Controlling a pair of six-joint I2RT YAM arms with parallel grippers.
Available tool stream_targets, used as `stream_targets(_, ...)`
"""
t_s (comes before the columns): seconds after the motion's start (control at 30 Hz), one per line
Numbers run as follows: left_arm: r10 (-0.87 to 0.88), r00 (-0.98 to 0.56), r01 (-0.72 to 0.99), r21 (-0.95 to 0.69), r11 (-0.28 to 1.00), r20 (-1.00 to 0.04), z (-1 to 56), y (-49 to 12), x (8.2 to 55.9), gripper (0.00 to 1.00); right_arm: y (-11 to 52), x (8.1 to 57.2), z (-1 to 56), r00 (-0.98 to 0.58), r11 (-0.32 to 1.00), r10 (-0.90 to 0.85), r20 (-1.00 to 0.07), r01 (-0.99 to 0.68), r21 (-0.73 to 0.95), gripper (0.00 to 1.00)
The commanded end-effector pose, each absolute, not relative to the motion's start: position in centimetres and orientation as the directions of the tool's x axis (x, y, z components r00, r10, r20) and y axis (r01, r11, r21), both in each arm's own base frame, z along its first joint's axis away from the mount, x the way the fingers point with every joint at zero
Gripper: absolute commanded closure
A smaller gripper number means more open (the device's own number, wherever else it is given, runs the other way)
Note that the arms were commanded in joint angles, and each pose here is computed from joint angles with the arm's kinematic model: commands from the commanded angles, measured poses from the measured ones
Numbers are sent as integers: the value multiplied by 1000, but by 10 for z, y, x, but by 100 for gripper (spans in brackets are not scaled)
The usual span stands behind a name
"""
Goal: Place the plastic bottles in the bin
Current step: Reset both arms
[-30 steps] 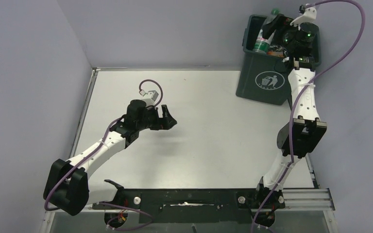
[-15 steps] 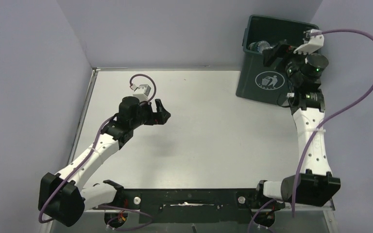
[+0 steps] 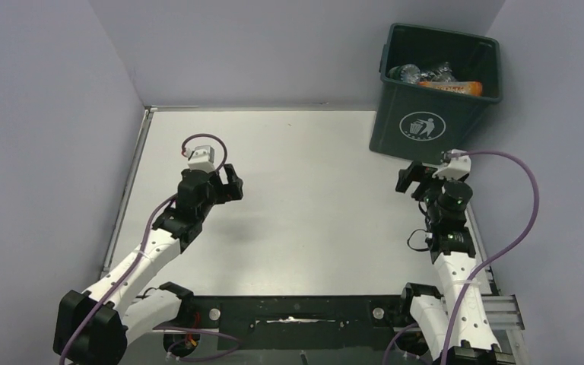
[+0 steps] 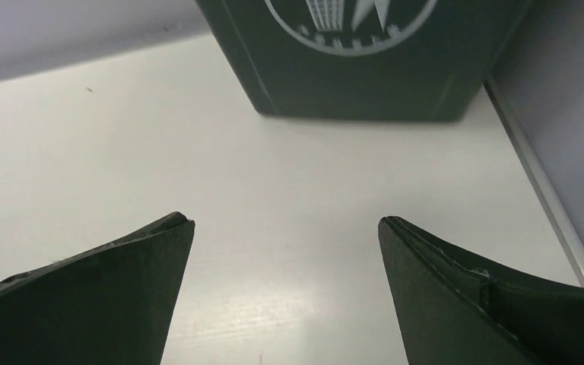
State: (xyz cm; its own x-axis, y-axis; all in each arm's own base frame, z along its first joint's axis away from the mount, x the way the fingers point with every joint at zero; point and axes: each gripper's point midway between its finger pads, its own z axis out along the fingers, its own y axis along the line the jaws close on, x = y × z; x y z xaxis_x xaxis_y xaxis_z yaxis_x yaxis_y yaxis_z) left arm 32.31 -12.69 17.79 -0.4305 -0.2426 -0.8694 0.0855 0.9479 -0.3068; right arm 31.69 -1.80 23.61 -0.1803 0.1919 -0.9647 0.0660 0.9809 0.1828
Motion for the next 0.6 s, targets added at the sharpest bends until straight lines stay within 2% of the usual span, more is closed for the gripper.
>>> stream_targets(0.0,-266,-234,-37,-264,964,-935,194,-88,342,14,-44,315,222,-72,969,169,-983,197,152,2)
stream_targets(0.3,-248,-118,-290,-206,935,-961,148,-20,336,14,-70,312,141,-65,924,189,-980,350,155,2)
stream_targets(0.57,-117,-186,-359,-44,932,-976,112,16,340,14,-95,318,125,-8,874,116,-993,476,98,2)
